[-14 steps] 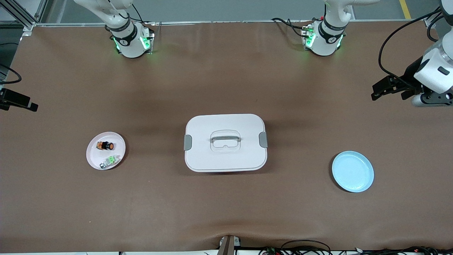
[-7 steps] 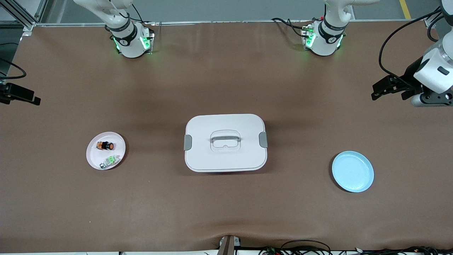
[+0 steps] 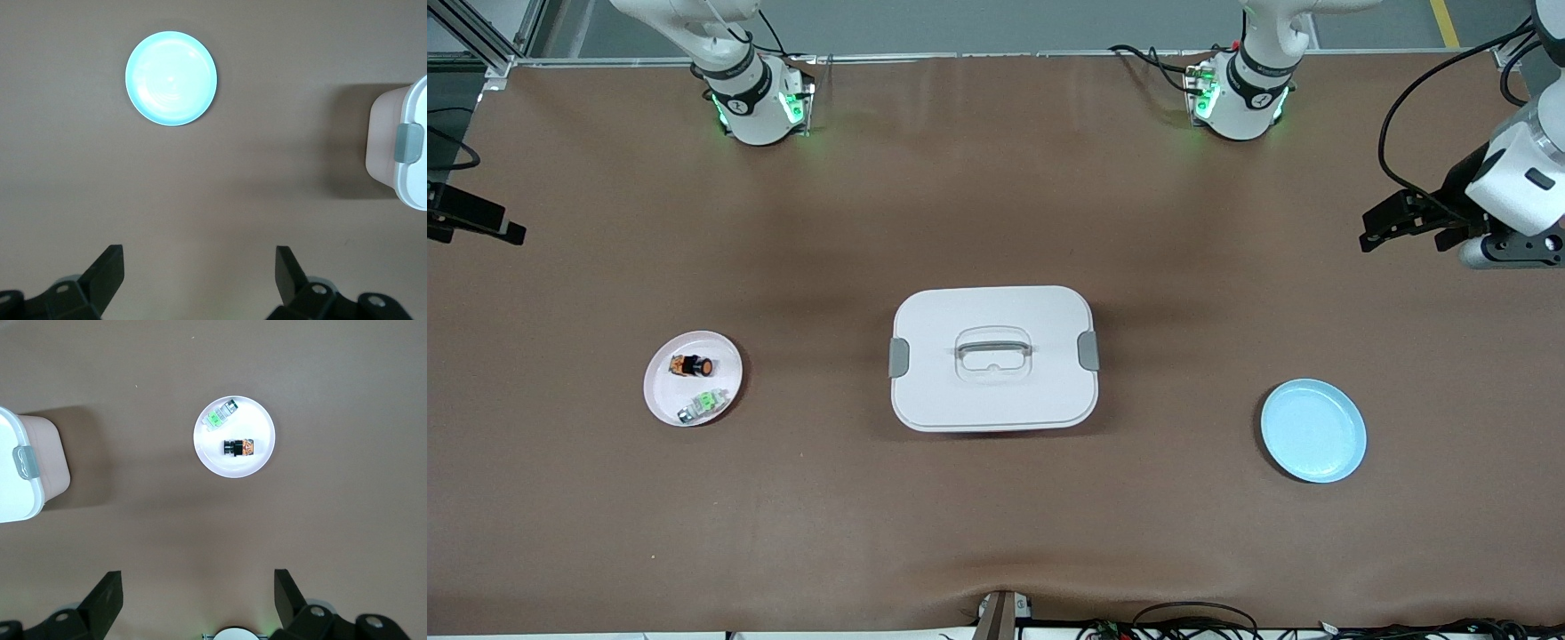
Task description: Transfer orange switch to right arm and place
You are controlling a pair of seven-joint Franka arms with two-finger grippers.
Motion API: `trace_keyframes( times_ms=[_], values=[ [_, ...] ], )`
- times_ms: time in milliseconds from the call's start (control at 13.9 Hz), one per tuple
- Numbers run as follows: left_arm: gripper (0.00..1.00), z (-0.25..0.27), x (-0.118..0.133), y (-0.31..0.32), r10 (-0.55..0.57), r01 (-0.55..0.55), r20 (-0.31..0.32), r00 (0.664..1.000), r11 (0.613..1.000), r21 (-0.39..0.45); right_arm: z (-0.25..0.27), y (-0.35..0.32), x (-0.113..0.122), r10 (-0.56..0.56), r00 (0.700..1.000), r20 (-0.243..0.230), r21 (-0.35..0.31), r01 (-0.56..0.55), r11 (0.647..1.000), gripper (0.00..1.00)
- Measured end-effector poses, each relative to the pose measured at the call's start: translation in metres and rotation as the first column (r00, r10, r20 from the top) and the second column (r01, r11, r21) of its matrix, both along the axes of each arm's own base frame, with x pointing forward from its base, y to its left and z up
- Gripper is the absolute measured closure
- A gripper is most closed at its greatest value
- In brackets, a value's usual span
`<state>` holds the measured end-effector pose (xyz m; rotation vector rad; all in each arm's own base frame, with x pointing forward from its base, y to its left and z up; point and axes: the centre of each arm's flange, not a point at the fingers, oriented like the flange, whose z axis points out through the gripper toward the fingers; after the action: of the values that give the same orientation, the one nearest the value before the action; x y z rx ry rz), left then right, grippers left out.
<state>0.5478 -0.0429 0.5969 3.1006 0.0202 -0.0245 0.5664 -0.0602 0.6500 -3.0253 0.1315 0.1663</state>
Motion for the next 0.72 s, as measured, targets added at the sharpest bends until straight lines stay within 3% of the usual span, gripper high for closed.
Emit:
trace_keyframes(
  times_ms=[215,431,718],
  values=[
    [0.00,0.000,0.000,0.000,0.000,0.000,0.000,1.000,1.000,0.000,-0.002,0.019,0.001,0.035,0.999,0.012,-0.036,-0.034,0.999,0.00],
    [0.00,0.000,0.000,0.000,0.000,0.000,-0.001,1.000,1.000,0.000,-0.005,0.022,-0.011,0.039,0.998,0.041,-0.040,-0.037,0.999,0.00],
    [0.00,-0.004,0.000,0.000,-0.004,0.004,-0.021,1.000,1.000,0.001,-0.004,0.021,-0.022,0.035,0.999,0.040,-0.038,-0.033,0.999,0.00]
  ],
)
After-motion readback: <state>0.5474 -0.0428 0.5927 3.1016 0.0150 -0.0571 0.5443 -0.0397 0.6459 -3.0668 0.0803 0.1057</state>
